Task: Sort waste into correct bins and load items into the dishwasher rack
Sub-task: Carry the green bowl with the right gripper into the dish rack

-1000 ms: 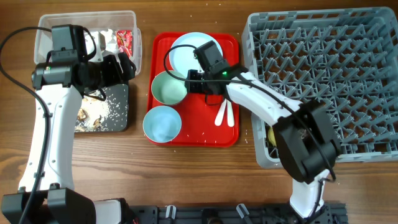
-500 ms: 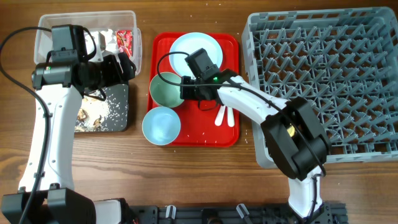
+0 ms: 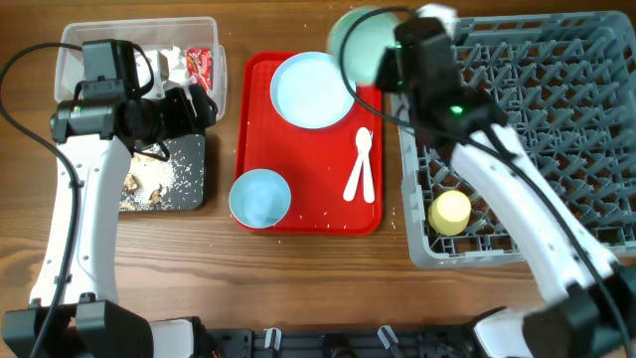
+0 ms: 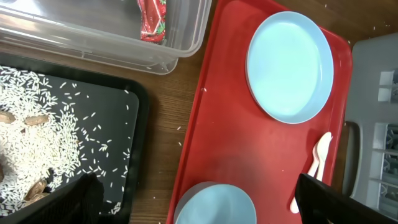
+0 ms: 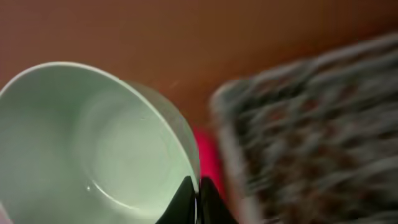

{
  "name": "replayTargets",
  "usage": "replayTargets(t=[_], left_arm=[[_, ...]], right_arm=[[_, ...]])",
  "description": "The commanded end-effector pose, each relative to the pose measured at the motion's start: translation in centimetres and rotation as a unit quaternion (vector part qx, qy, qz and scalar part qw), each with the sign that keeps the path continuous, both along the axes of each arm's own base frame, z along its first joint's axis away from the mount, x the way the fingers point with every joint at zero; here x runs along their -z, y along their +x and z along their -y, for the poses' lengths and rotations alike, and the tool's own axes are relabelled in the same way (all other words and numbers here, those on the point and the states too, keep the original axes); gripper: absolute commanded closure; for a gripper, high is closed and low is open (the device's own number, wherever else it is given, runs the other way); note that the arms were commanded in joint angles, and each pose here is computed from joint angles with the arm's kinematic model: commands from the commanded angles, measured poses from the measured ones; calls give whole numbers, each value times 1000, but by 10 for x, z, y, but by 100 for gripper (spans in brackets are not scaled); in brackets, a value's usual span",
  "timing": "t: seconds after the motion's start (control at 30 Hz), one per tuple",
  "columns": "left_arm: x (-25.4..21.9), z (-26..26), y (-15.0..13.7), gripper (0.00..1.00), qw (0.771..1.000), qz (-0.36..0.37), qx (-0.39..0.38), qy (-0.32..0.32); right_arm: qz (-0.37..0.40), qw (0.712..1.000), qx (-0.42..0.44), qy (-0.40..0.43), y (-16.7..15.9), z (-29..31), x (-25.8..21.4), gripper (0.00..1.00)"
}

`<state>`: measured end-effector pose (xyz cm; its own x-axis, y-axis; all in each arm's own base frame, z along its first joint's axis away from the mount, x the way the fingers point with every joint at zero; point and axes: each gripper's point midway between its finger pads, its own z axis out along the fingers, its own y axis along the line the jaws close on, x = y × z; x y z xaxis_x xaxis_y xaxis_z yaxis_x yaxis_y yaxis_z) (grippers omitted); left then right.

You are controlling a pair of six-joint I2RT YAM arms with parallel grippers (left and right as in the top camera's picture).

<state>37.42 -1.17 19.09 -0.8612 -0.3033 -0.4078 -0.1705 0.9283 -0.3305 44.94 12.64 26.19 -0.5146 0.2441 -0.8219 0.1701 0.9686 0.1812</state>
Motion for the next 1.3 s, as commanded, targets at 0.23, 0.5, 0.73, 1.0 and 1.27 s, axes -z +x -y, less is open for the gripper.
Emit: replayTargets(t=[0.23,0.5,0.73,1.0,1.27], left_arm=[[-6,-2,2,0,1000,9,0,5],[-6,-2,2,0,1000,9,0,5],[-6,-2,2,0,1000,9,0,5],[-6,-2,2,0,1000,9,0,5],[-6,-2,2,0,1000,9,0,5]], right_arm=[[-13,860,184,-477,28,96,-29,96],[-158,735,179,-635,50,108,33,96],[-174,728,175,-640,52,116,58,96],[-179,722,103,-660,57,96,76,96],[-167,743,74,-644,61,88,90,95]])
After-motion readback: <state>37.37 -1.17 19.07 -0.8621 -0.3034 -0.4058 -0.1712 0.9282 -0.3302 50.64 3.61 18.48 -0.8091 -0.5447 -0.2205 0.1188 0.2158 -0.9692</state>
